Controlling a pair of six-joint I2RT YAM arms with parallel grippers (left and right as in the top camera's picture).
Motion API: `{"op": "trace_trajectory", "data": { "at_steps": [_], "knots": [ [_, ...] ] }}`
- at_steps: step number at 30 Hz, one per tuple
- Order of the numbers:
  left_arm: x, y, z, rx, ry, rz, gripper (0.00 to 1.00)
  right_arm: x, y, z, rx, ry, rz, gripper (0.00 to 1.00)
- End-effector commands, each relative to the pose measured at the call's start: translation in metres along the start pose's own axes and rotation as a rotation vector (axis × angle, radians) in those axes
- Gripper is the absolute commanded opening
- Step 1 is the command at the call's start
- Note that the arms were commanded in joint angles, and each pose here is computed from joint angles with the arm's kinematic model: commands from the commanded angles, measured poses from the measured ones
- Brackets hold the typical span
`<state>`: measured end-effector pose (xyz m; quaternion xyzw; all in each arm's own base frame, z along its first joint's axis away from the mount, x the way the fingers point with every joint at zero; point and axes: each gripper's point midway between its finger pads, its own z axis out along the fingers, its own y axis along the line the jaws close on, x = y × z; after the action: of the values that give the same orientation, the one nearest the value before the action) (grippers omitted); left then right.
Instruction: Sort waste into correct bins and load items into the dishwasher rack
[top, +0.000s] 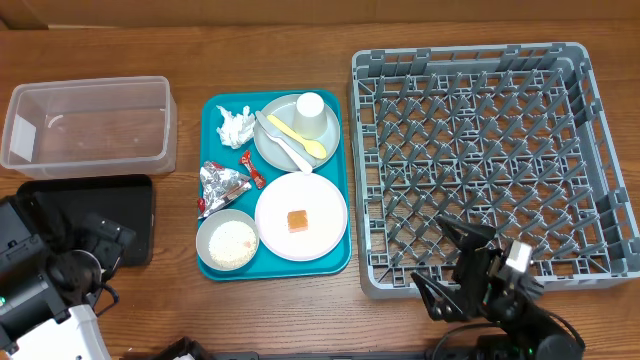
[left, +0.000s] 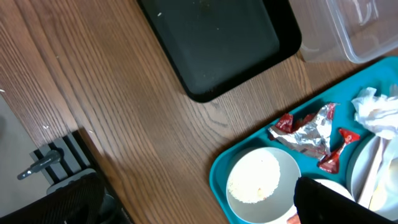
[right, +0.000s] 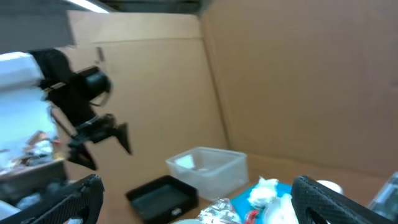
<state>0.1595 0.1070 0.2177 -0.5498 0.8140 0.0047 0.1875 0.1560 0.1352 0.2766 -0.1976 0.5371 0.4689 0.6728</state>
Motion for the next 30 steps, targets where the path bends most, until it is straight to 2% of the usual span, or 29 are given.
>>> {"op": "trace_trajectory", "data": {
  "at_steps": [1,11,17,23,30],
  "knots": [
    [-0.009,0.001,-0.004,-0.005,-0.039,-0.088,1.00,-0.022,0.022,0.002,-0.057,-0.012,0.052,1.00],
    [-0.034,-0.006,-0.006,0.018,-0.147,-0.115,1.00,-0.113,0.050,0.034,-0.020,0.034,-0.096,1.00],
    [-0.045,0.007,-0.007,-0.002,-0.174,-0.186,1.00,-0.152,0.038,0.073,-0.014,0.159,-0.069,1.00],
    [-0.050,0.024,-0.007,-0.017,-0.169,-0.218,1.00,-0.160,0.014,0.105,-0.025,0.264,-0.003,1.00],
    [-0.048,0.021,-0.007,0.002,-0.156,-0.204,1.00,-0.136,-0.011,0.124,0.017,0.347,0.051,1.00]
  ]
}}
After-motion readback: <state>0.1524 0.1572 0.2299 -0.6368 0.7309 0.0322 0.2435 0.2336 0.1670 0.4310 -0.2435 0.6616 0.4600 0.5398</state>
